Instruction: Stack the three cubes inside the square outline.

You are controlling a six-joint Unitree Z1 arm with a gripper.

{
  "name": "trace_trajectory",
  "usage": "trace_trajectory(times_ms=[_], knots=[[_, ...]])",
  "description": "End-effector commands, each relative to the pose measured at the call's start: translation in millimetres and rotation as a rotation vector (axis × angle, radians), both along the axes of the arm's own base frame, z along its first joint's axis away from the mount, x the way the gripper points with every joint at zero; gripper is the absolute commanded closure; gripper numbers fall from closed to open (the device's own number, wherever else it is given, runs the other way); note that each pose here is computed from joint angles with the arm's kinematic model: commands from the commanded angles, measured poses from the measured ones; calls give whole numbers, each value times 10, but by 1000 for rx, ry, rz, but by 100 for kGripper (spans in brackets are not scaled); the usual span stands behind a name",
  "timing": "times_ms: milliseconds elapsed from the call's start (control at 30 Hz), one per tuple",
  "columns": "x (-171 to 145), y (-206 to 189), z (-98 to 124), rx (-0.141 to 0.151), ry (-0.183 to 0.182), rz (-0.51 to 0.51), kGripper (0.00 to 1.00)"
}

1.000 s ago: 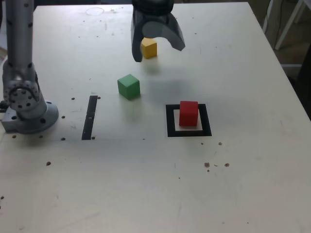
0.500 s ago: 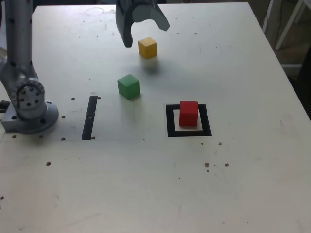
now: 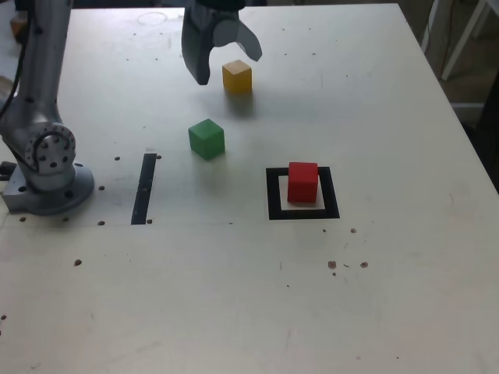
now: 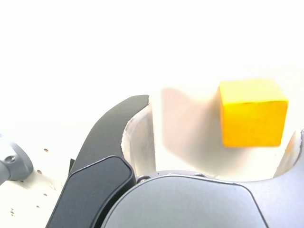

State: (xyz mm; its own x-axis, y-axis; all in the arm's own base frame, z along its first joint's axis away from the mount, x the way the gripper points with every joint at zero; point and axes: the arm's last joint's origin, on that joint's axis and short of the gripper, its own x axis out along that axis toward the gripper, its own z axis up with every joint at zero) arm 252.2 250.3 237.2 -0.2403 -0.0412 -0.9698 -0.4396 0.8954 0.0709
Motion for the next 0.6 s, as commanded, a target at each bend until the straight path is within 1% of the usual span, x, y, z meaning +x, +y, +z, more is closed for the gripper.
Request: trace_trajectory(times_ms=[0,133,400,567], knots=[[50,73,-63,-9,0,-2,1],[129,156,-143,-20,3,-6,2],[246,269,-172,-20,1,-12,4],[307,325,-206,-47,20,-20,12]])
